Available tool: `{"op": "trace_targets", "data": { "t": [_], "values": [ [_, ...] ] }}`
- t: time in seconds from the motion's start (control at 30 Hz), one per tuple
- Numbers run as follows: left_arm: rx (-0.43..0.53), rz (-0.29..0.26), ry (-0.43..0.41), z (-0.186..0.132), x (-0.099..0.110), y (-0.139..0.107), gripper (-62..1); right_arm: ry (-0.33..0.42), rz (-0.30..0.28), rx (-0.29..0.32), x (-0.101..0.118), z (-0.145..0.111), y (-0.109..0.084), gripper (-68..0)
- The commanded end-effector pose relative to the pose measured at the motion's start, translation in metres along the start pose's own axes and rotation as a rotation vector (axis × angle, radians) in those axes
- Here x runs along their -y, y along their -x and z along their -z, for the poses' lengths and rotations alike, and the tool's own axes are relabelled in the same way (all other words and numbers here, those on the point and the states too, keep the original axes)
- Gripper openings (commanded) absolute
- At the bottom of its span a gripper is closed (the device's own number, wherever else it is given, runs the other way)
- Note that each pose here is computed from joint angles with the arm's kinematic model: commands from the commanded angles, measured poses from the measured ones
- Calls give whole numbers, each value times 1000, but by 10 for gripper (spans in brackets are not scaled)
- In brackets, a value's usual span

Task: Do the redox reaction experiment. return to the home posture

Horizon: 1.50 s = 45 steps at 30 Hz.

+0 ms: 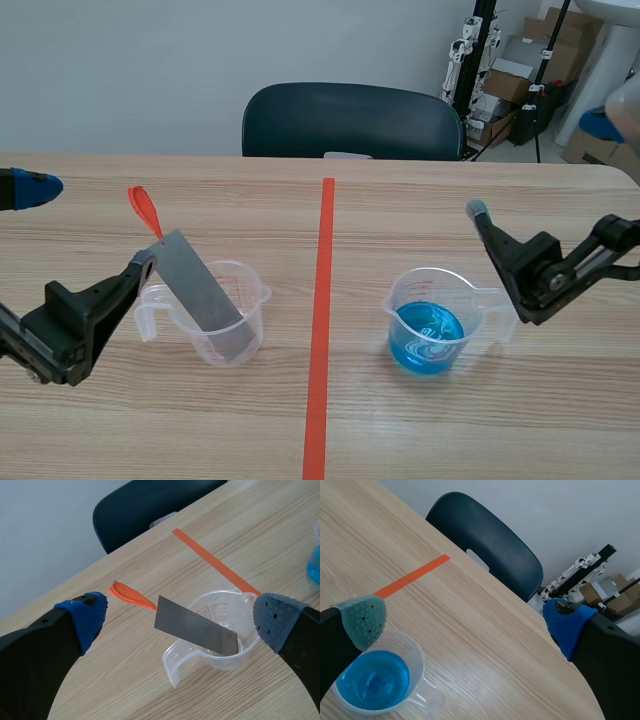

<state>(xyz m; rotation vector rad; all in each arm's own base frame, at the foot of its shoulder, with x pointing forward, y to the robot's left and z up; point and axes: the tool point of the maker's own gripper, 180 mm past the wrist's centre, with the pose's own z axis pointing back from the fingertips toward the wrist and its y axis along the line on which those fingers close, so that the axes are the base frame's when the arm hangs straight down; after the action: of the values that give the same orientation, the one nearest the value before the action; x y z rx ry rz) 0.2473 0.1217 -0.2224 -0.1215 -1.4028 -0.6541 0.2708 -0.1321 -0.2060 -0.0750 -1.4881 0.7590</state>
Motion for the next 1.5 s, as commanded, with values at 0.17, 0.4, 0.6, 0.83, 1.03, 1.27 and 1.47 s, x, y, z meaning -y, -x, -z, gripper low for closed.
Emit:
{"op": "trace_targets", "data": {
  "t": [0.17, 0.4, 0.6, 0.83, 1.03, 1.27, 1.47],
  "values": [
    [56, 2, 0, 0, 0, -14, 6, 11, -14, 46, 9, -1, 3, 4],
    [64, 3, 0, 0, 0, -16, 6, 15, -15, 50, 10, 0, 2, 4],
    [63, 6, 0, 0, 0, -16, 6, 15, -16, 50, 10, 0, 2, 4],
    [63, 6, 0, 0, 0, -16, 6, 60, 39, 69, 22, -1, -1, 4],
    [63, 6, 0, 0, 0, -16, 6, 73, 83, 76, 25, -2, -2, 4],
    [63, 6, 0, 0, 0, -16, 6, 73, 84, 76, 25, -2, -2, 4],
    [63, 6, 0, 0, 0, -16, 6, 73, 83, 76, 25, -2, -2, 4]
  ]
}}
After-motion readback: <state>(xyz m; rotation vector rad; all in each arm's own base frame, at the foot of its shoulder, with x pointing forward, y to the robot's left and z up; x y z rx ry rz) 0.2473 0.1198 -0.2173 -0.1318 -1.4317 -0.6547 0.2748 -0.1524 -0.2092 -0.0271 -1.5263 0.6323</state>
